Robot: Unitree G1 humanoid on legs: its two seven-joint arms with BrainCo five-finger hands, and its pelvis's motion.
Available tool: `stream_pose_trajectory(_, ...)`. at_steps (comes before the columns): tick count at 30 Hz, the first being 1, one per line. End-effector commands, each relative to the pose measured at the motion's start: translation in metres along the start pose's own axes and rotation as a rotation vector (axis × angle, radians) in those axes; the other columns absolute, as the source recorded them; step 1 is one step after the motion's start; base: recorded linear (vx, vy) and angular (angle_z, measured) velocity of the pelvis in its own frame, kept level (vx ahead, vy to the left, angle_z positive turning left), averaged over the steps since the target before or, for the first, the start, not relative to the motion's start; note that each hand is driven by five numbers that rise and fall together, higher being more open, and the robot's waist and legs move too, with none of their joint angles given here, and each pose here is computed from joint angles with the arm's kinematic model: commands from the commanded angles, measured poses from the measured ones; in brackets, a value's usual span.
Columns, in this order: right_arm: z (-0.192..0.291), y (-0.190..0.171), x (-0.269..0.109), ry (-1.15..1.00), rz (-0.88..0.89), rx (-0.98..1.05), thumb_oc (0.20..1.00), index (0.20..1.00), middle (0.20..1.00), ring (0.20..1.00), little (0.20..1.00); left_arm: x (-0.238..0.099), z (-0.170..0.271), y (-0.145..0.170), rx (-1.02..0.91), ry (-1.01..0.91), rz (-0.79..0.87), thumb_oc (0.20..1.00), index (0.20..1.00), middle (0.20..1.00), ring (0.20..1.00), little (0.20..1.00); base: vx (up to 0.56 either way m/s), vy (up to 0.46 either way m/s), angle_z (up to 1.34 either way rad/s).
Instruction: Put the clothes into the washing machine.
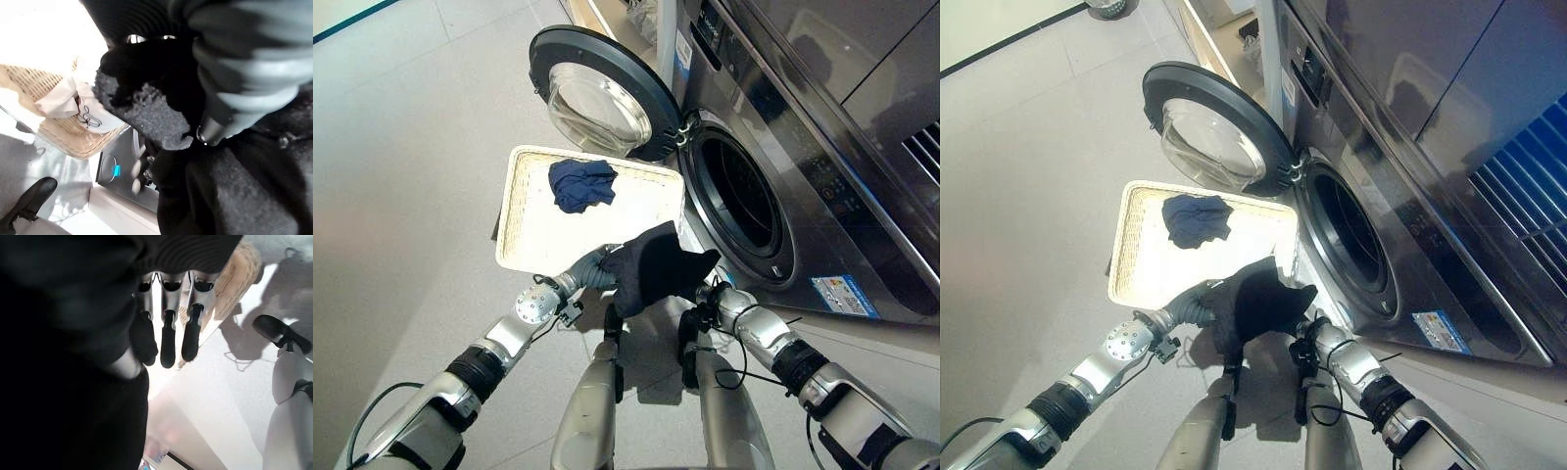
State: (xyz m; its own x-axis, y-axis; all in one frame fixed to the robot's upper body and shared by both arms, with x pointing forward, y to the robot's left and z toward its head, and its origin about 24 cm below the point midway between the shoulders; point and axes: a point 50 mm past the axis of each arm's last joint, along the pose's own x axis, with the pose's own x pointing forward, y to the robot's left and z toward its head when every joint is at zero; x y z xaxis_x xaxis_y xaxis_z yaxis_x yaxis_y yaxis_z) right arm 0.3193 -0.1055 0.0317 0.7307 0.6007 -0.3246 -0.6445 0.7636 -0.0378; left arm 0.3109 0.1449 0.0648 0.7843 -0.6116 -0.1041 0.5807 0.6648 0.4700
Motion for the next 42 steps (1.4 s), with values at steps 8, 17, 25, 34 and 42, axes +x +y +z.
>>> stream_pose_trajectory(8, 0.016, -0.011, -0.007, -0.136, -0.022, 0.097, 1.000, 1.000, 1.000, 1.000, 1.000, -0.008, 0.023, 0.026, -0.095, -0.203, 0.377, 0.200, 0.200, 0.200, 0.200, 0.200, 0.01, -0.004, -0.07)
stream_pose_trajectory(17, 0.005, -0.024, -0.020, -0.152, -0.119, 0.141, 1.000, 1.000, 1.000, 1.000, 1.000, -0.023, 0.017, 0.036, -0.040, -0.213, 0.593, 0.200, 0.200, 0.200, 0.200, 0.200, 0.00, -0.003, -0.01)
stream_pose_trajectory(25, 0.011, -0.018, -0.018, -0.194, -0.091, 0.244, 1.000, 1.000, 1.000, 1.000, 1.000, -0.020, 0.014, 0.032, 0.062, -0.167, 0.613, 0.200, 0.200, 0.200, 0.200, 0.200, 0.00, 0.005, 0.00)
stream_pose_trajectory(34, 0.030, 0.005, -0.012, -0.268, -0.001, 0.328, 1.000, 1.000, 1.000, 1.000, 1.000, -0.011, 0.021, 0.025, 0.261, -0.159, 0.481, 0.200, 0.200, 0.200, 0.200, 0.200, 0.01, 0.050, -0.04)
stream_pose_trajectory(42, 0.037, 0.017, -0.005, -0.263, 0.007, 0.335, 1.000, 1.000, 1.000, 1.000, 1.000, -0.001, 0.034, 0.013, 0.366, -0.201, 0.340, 0.200, 0.200, 0.200, 0.200, 0.200, 0.00, 0.031, -0.05)
